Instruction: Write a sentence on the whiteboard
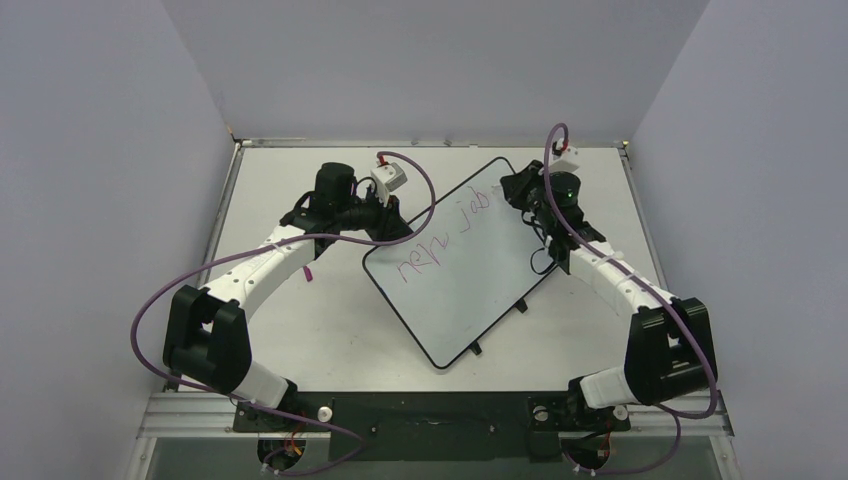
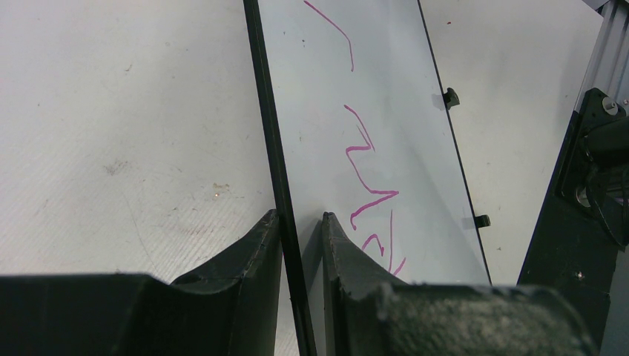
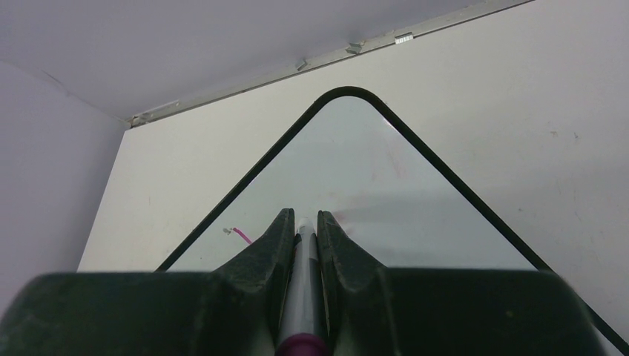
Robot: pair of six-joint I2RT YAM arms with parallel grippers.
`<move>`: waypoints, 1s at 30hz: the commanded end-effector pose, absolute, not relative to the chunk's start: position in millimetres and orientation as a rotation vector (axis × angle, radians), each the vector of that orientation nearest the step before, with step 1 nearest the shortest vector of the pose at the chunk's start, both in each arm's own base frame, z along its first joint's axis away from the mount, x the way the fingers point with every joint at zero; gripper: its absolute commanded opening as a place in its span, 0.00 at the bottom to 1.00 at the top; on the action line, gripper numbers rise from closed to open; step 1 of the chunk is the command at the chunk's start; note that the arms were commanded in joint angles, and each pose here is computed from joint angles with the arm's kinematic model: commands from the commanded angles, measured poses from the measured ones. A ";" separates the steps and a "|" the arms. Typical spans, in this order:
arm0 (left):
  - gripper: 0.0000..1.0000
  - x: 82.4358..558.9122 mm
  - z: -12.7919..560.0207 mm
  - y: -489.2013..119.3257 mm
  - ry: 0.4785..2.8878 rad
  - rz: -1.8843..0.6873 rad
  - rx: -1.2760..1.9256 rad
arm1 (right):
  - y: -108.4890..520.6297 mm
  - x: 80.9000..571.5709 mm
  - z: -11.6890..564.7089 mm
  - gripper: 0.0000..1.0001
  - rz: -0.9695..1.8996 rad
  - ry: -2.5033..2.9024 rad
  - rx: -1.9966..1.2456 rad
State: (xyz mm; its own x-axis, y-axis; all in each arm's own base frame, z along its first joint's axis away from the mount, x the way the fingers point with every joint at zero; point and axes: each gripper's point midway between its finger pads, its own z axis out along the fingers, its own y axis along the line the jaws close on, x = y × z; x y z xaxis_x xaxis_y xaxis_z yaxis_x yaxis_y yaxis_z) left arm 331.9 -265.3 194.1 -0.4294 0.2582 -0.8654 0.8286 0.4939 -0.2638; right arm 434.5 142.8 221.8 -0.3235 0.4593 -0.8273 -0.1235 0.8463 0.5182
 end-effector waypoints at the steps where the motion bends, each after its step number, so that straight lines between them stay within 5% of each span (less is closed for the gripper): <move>1: 0.00 339.4 202.3 -270.2 1.830 -0.850 0.983 | 149.3 448.2 258.9 0.00 0.649 1.709 0.239; 30: 0.00 339.0 201.2 -269.7 1.835 -0.848 0.985 | 159.9 448.9 230.8 0.00 0.672 1.792 0.209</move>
State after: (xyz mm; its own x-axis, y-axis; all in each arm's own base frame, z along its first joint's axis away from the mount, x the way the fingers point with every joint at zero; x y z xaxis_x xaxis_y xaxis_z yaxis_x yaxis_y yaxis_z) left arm 331.9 -265.2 194.0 -0.4297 0.2588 -0.8651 0.8283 0.4945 -0.2635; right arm 445.8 152.5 217.8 -0.3474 0.4587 -0.8179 -0.1469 0.8348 0.5306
